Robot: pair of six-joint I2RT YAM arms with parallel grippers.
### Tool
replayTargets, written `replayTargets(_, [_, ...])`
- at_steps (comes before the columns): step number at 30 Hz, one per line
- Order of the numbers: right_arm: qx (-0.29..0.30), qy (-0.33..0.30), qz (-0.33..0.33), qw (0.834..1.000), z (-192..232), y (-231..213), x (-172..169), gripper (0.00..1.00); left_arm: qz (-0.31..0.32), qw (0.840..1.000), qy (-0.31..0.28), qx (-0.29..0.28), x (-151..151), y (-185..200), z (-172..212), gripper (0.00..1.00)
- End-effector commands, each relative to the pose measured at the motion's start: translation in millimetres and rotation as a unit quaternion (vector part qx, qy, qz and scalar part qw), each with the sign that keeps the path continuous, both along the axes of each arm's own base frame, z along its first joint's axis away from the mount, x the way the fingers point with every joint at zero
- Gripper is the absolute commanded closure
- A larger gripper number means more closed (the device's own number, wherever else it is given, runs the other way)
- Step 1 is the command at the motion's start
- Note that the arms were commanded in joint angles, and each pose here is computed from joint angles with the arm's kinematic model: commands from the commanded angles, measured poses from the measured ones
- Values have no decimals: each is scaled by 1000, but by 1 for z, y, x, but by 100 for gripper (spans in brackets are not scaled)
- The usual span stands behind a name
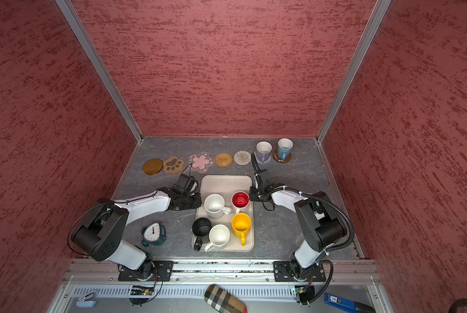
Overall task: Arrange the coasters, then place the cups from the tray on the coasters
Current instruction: 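Bring both grippers down to opposite edges of the white tray, then grip the white tray edges with both grippers and slide it farther from the robot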
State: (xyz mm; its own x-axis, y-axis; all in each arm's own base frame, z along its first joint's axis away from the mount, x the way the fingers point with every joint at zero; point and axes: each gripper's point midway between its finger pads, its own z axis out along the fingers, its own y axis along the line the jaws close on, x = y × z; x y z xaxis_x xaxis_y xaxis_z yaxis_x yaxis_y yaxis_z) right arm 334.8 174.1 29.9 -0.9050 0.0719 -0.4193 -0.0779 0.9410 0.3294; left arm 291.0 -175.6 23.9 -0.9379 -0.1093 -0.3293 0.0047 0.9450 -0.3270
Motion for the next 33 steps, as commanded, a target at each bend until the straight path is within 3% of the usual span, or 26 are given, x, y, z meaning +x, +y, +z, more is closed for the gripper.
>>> replayTargets(1, [4,2,0,1000,-6,4,1,66,-8,1000,2,-14,1,-8,-5,86])
replayTargets(11, [-6,15,-1,1000,-17,5,2,83,-14,999,7,-37,5,-19,-9,100])
replayTargets(19, [-10,13,-4,1000,-18,4,6,97,-19,998,3,-57,11,-32,-5,100])
replayTargets(33, [-40,4,-12,999,-18,-2,19,100,-30,996,4,-79,25,-52,-2,100])
